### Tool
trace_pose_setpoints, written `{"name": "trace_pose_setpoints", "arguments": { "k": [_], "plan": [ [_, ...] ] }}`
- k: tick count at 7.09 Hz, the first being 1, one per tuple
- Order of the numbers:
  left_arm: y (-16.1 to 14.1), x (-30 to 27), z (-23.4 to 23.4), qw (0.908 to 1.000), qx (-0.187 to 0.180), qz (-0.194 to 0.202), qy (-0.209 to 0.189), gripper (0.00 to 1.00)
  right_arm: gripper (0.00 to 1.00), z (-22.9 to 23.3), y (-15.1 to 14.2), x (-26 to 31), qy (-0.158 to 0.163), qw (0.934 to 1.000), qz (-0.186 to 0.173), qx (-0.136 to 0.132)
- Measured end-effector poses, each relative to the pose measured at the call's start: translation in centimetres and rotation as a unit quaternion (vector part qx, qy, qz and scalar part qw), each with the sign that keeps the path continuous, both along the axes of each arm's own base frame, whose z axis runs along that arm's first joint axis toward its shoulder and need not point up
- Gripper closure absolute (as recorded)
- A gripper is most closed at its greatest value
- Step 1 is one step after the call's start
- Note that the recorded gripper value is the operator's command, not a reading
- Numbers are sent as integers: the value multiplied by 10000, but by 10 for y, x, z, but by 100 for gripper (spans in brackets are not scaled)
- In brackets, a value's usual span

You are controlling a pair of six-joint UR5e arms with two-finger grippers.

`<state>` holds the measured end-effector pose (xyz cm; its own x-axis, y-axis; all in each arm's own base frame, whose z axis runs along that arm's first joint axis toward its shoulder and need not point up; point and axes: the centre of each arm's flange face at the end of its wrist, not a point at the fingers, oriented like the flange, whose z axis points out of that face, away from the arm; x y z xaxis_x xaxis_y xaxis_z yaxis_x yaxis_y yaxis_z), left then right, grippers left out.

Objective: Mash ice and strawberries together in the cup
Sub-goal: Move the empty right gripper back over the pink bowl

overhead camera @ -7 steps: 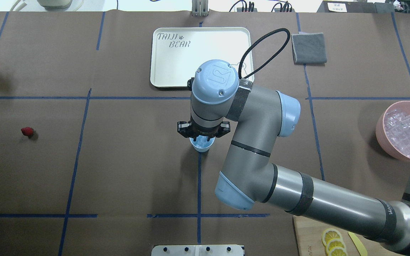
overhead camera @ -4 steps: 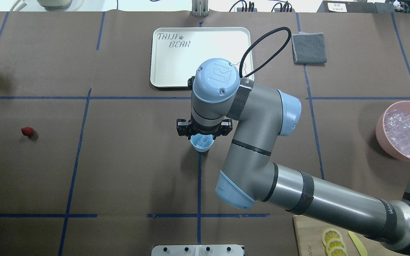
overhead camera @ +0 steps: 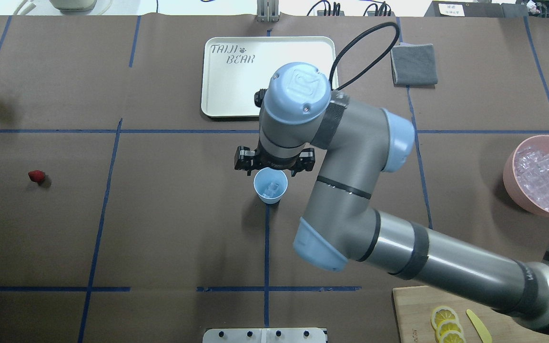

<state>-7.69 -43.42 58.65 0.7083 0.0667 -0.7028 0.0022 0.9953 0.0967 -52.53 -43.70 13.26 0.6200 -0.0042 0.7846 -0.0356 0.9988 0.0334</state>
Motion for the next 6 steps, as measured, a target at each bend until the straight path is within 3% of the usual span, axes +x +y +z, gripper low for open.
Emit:
{"name": "trace_pose_setpoints", "arguments": {
  "k": [2,4,6],
  "plan": [
    [0,0,-1,10000,10,0,-2,0,1,14,0,85,-127,9996,261,53],
    [0,0,-1,10000,13,-1,-7,0,1,42,18,188,-230,9978,524,344],
    [0,0,-4,10000,43,-1,-9,0,1,96,35,262,82,9966,464,683]
  ]
}}
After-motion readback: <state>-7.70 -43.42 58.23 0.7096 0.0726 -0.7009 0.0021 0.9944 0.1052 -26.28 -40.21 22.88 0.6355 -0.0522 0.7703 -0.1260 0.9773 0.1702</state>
